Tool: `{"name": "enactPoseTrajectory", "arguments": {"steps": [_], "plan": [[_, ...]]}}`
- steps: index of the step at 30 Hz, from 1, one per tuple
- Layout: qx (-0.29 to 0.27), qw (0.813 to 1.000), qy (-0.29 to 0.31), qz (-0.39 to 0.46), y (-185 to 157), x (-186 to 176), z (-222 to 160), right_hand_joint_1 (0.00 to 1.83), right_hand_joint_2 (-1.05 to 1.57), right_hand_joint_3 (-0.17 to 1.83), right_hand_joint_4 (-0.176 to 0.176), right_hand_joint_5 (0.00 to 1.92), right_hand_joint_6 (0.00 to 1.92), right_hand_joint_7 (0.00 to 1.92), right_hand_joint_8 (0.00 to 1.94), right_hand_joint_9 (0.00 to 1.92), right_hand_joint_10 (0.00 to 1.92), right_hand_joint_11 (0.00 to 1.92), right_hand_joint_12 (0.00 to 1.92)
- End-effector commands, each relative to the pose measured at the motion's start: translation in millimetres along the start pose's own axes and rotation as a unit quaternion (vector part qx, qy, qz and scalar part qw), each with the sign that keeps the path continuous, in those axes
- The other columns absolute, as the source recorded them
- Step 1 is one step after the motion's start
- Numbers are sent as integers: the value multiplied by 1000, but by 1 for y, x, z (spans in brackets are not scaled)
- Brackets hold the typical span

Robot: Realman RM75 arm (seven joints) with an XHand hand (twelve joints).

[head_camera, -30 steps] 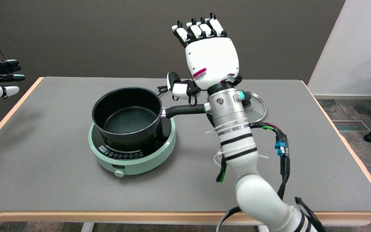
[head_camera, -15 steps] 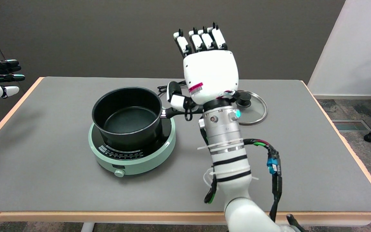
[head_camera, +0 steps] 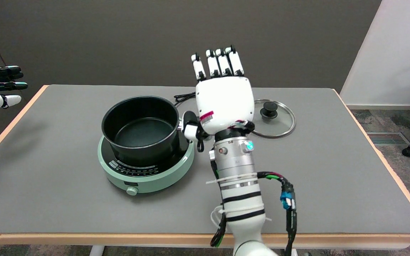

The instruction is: Pick up the soup pot.

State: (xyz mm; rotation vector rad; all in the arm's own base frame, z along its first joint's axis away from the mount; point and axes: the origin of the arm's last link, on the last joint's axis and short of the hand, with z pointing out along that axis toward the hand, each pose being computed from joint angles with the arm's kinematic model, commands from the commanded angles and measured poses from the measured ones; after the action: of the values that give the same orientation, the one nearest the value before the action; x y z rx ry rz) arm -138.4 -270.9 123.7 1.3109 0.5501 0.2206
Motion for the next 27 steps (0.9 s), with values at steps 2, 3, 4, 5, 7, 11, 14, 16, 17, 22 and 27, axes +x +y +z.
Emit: {"name": "enactPoseTrajectory", "arguments": {"steps": [2,3,4,5,7,11,14,16,17,22,27], "plan": [[-26,997,-54,-40,-26,-10,-22,833,436,984,58,361,170,325,168,267,229,143,509],[-26,997,-56,-36,-26,-10,-21,835,435,984,58,360,170,323,167,265,229,142,509],[-27,997,-58,-33,-26,-10,-21,837,433,985,58,358,169,321,167,263,228,141,508],[-26,998,-58,-28,-25,-8,-20,838,432,986,59,357,168,318,166,261,228,140,507],[-21,997,-66,-25,-26,-8,-18,841,430,988,60,356,168,315,166,259,227,137,505],[-9,995,-95,-36,-30,-11,-20,846,426,992,61,356,168,312,166,255,225,131,500],[-4,994,-105,-43,-35,-15,-23,848,423,987,57,360,165,315,160,236,237,84,470],[-6,993,-109,-49,-34,-19,-23,849,420,978,53,363,162,316,152,213,255,63,439],[-8,993,-110,-49,-33,-20,-23,850,419,978,52,363,162,316,152,204,253,59,430],[-2,993,-114,-35,-28,-22,-13,850,421,979,47,354,165,302,152,173,252,45,404],[4,992,-124,-26,-27,-30,-6,860,411,975,44,347,163,286,150,152,244,29,381]]}}
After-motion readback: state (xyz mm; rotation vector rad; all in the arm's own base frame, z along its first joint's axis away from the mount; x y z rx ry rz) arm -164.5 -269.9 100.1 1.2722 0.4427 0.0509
